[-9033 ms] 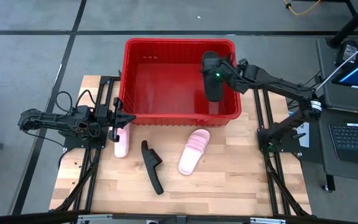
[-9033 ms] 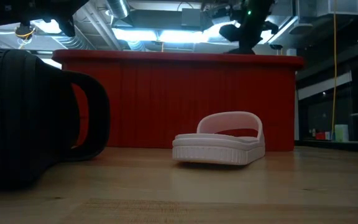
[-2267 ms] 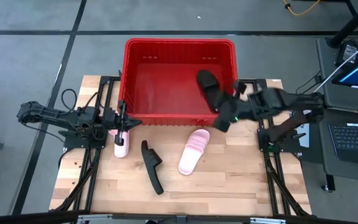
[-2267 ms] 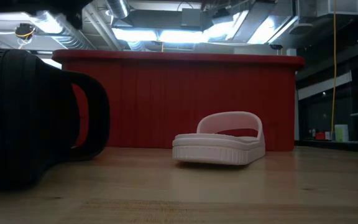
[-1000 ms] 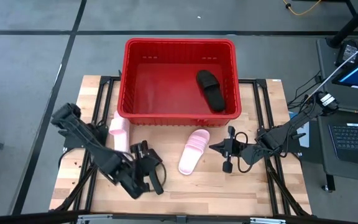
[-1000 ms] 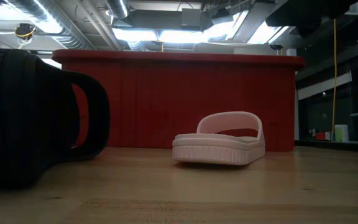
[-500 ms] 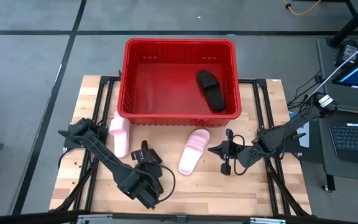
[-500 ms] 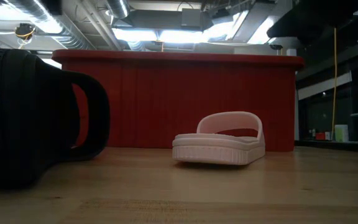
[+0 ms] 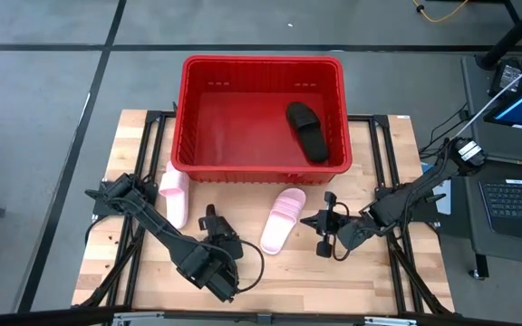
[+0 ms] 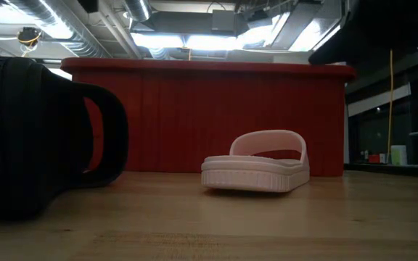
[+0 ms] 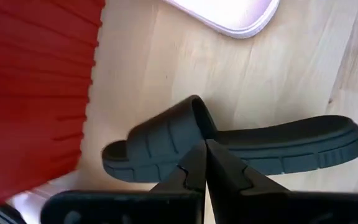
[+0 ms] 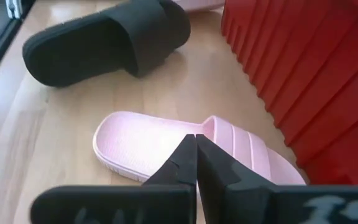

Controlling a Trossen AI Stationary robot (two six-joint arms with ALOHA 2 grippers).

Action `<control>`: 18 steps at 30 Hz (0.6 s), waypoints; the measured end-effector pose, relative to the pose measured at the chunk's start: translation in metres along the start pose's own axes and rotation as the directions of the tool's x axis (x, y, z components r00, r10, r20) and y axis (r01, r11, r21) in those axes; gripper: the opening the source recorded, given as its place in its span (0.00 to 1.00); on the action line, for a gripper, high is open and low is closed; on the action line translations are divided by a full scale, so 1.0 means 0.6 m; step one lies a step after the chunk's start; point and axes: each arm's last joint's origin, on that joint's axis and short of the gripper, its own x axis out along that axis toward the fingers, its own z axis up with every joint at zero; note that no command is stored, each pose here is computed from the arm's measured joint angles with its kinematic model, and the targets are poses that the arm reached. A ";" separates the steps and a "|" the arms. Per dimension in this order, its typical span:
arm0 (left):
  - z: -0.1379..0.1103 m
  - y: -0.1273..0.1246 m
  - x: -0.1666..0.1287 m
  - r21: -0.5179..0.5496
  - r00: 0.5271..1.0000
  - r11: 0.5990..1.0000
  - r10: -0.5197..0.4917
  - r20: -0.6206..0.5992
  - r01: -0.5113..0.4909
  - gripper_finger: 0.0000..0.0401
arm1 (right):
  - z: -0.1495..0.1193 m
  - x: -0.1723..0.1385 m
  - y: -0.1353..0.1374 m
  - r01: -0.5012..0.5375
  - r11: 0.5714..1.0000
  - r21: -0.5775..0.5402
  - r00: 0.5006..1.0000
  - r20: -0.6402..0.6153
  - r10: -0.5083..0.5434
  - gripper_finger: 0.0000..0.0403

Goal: Pick and place slides into bin
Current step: Put the black slide into the bin

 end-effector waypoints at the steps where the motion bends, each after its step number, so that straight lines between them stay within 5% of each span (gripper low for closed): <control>1: 0.002 0.000 0.000 0.005 1.000 1.000 -0.005 0.005 0.005 0.01 | 0.001 0.000 0.000 -0.001 1.000 0.002 1.000 0.003 0.001 0.02; 7: 0.004 0.001 0.002 0.004 1.000 1.000 -0.007 0.007 0.007 0.07 | 0.000 0.000 0.000 0.000 1.000 0.001 1.000 0.002 0.000 0.02; 18: 0.012 -0.004 0.004 -0.010 0.998 0.999 -0.040 0.037 0.041 0.35 | 0.000 0.000 0.000 0.001 1.000 0.000 1.000 0.001 -0.001 0.02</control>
